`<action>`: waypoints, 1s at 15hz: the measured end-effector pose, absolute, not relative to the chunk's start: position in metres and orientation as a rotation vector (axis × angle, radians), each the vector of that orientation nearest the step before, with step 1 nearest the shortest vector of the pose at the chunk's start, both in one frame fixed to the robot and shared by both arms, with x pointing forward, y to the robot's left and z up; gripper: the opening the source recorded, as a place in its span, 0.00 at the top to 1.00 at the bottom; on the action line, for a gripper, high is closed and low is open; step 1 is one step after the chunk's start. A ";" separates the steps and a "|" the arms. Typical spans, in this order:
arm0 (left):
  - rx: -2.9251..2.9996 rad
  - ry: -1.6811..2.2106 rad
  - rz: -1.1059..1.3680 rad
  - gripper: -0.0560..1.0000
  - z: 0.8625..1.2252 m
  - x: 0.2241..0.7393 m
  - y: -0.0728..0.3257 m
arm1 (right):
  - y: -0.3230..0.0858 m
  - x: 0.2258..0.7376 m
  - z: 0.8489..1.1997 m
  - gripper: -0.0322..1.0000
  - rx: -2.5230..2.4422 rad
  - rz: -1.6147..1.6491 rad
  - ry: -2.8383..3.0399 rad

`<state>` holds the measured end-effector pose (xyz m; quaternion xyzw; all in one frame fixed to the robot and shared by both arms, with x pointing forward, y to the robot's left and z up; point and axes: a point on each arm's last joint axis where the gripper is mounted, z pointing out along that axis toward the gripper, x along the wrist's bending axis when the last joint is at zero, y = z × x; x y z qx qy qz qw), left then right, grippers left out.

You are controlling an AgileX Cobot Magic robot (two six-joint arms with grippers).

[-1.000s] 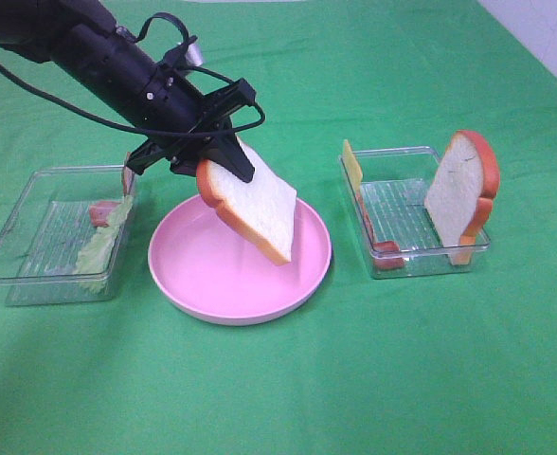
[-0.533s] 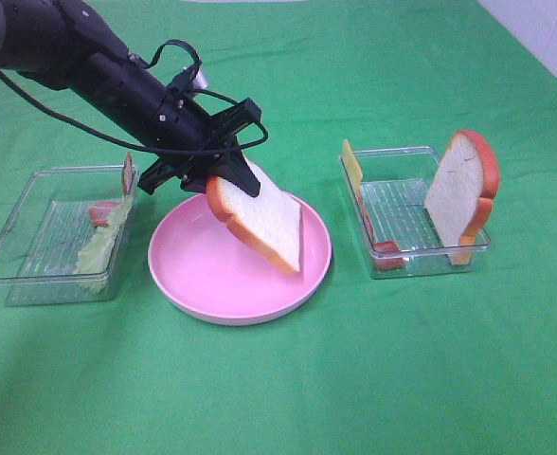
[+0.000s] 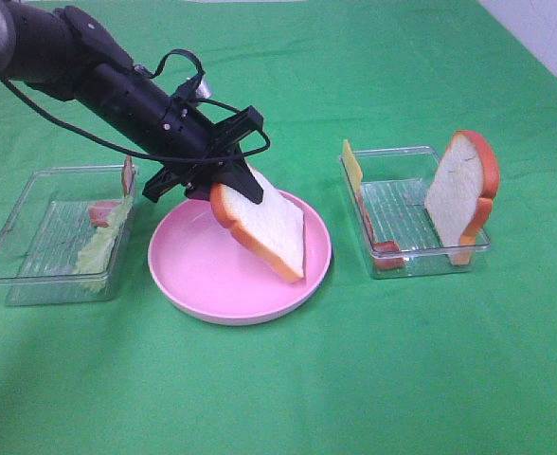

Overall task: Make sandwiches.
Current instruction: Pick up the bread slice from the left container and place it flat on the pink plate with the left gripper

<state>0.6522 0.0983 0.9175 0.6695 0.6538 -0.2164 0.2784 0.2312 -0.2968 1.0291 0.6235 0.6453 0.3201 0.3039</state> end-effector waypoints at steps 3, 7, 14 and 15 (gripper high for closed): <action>1.796 1.754 -0.581 0.74 0.918 0.652 0.098 | -0.297 0.231 1.029 0.08 1.652 0.848 1.710; 1.782 1.773 -0.645 0.74 0.909 0.651 0.096 | -0.297 0.231 1.029 0.08 1.652 0.848 1.710; 1.791 1.784 -0.641 0.69 0.906 0.651 0.097 | -0.297 0.231 1.029 0.08 1.652 0.848 1.710; 1.804 1.791 -0.632 0.56 0.905 0.650 0.098 | -0.297 0.231 1.029 0.08 1.652 0.848 1.710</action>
